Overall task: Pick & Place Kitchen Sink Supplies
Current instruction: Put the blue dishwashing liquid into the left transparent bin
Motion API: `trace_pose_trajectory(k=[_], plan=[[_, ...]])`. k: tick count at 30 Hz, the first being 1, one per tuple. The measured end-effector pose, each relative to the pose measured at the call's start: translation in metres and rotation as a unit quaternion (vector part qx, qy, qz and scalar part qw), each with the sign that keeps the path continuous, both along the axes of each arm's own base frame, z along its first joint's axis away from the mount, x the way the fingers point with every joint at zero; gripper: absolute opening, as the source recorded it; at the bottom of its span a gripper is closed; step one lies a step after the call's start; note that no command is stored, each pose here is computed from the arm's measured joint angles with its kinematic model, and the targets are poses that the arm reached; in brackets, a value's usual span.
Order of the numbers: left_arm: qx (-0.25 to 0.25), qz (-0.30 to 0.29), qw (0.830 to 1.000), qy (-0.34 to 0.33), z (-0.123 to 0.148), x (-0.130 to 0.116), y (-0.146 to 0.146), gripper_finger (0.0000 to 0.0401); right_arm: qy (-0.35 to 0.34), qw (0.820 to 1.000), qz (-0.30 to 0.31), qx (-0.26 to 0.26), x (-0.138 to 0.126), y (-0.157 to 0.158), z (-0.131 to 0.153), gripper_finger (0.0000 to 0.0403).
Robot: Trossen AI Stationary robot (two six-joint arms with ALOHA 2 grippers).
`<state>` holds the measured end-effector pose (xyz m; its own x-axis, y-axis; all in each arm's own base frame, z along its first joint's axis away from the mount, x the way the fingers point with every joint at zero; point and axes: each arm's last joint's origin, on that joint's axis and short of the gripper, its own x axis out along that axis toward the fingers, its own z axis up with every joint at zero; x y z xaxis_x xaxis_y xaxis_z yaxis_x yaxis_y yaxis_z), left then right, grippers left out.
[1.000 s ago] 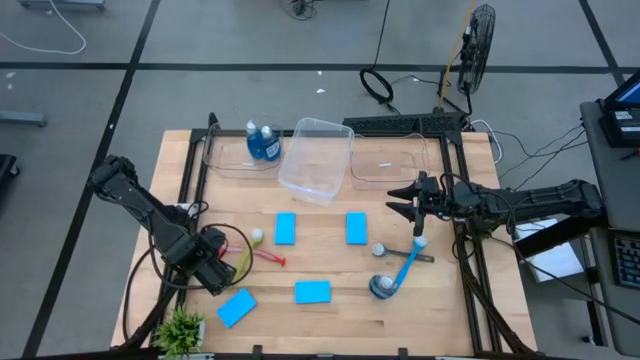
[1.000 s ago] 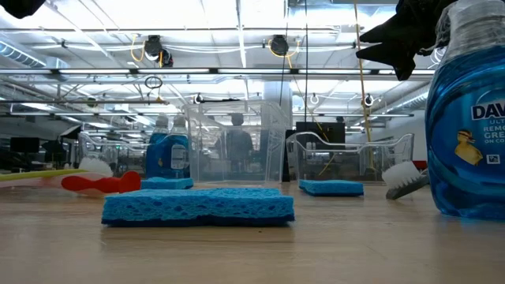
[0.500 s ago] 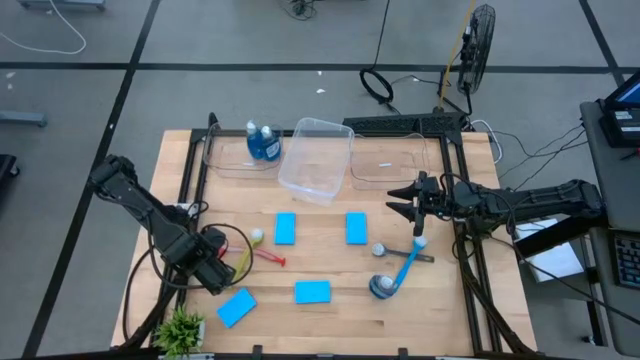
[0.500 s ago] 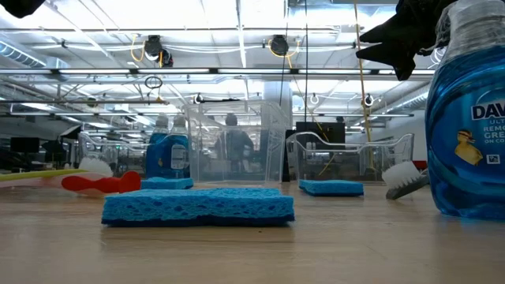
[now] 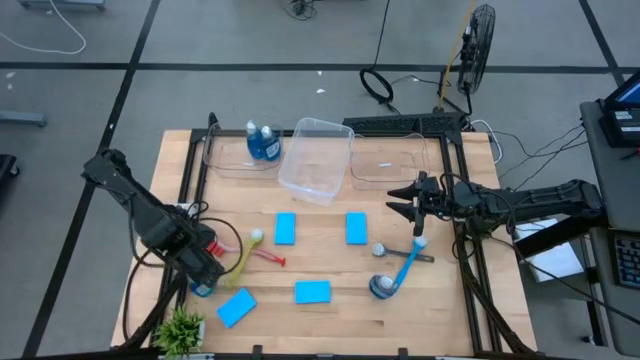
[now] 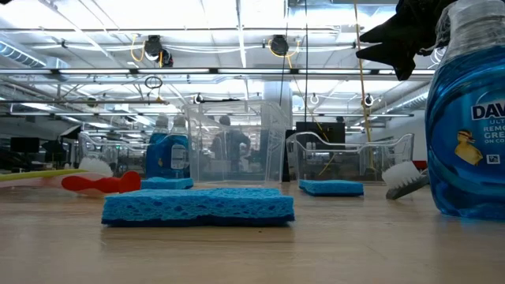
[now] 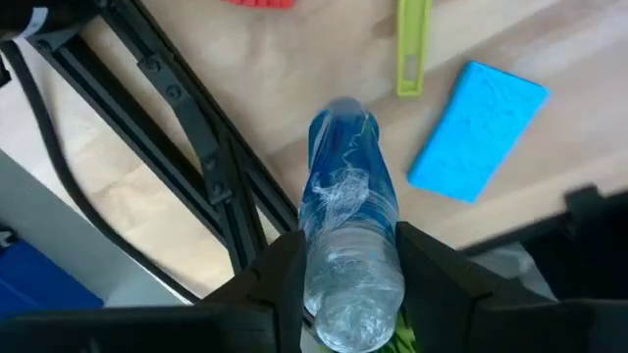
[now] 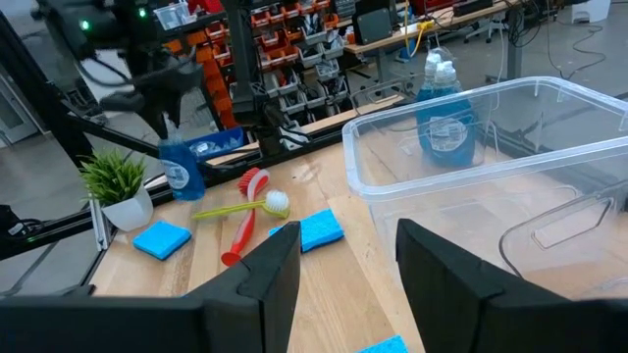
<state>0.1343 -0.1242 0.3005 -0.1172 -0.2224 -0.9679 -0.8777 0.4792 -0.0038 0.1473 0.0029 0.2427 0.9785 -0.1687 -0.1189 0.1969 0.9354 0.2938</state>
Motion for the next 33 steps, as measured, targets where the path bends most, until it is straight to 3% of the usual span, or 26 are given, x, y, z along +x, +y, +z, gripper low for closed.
trace_pose_trajectory(k=[6, 11, 15, 20, 24, 29, 33], plan=[[-0.004, 0.010, 0.994, -0.112, 0.029, -0.008, 0.012, 0.0137, 0.000, 1.000, 0.000, 0.000, 0.000, 0.000, 0.000, 0.0155], [0.022, 0.032, 0.965, -0.259, 0.048, -0.009, 0.022, 0.0137, 0.000, 1.000, 0.000, 0.000, 0.000, 0.000, 0.000, 0.0155], [0.077, 0.047, 0.926, -0.368, 0.058, -0.007, 0.029, 0.0137, 0.000, 1.000, 0.000, 0.000, 0.000, 0.000, 0.000, 0.0155], [0.164, 0.073, 0.876, -0.447, 0.066, -0.008, 0.038, 0.0137, 0.000, 1.000, 0.000, 0.000, 0.000, 0.000, 0.000, 0.0155], [0.240, 0.105, 0.830, -0.493, 0.071, -0.010, 0.046, 0.0137, 0.000, 1.000, 0.000, 0.000, 0.000, 0.000, 0.000, 0.0155], [0.348, 0.129, 0.760, -0.534, 0.079, -0.013, 0.057, 0.0137, 0.000, 1.000, 0.000, 0.000, 0.000, 0.000, 0.000, 0.0155], [0.431, 0.119, 0.729, -0.518, 0.082, -0.012, 0.070, 0.0137, 0.000, 1.000, 0.000, 0.000, 0.000, 0.000, 0.000, 0.0155]])
